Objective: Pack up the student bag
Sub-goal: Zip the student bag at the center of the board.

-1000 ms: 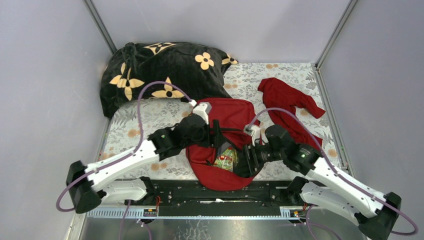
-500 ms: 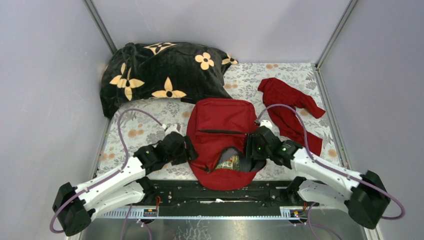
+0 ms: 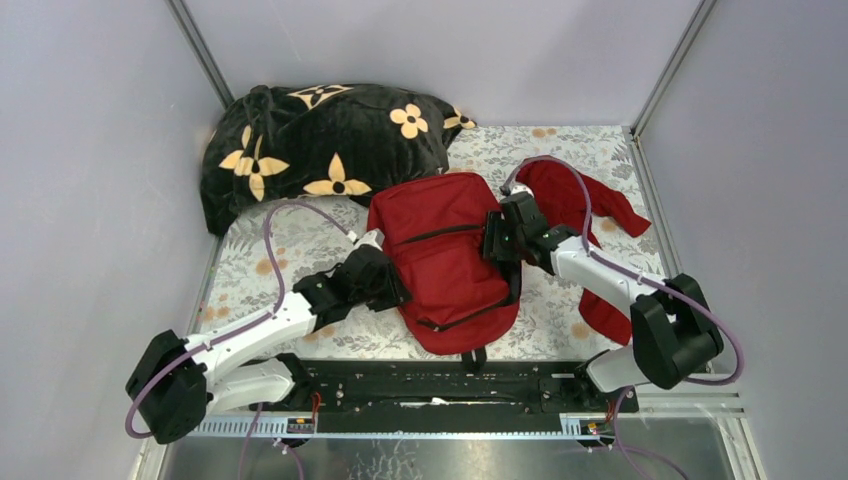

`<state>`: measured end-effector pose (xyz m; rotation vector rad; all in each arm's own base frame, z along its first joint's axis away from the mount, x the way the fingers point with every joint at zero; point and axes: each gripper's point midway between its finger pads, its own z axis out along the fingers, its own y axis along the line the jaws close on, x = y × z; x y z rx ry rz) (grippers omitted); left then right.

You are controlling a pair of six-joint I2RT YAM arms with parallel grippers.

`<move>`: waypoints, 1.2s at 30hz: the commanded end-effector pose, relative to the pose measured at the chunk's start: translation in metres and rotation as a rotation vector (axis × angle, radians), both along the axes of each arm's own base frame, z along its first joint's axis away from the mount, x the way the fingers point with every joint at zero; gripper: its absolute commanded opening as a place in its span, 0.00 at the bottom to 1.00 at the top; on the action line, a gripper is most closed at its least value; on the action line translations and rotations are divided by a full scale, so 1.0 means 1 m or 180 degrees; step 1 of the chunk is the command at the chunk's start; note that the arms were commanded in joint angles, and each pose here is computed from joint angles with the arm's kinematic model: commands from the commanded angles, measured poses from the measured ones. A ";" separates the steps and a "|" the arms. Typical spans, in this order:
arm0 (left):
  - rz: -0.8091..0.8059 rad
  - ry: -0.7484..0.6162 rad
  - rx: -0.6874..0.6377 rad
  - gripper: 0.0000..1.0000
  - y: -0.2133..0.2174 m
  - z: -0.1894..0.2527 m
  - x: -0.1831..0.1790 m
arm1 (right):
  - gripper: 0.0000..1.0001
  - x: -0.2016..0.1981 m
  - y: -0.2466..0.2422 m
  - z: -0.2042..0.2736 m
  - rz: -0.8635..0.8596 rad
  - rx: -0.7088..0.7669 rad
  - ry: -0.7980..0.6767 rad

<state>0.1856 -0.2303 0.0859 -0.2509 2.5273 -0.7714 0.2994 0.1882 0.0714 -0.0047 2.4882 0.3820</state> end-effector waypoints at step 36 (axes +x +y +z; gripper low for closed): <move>0.0083 0.0170 -0.0310 0.75 0.015 0.014 -0.027 | 0.64 -0.194 0.172 0.079 0.3213 0.0434 -0.0645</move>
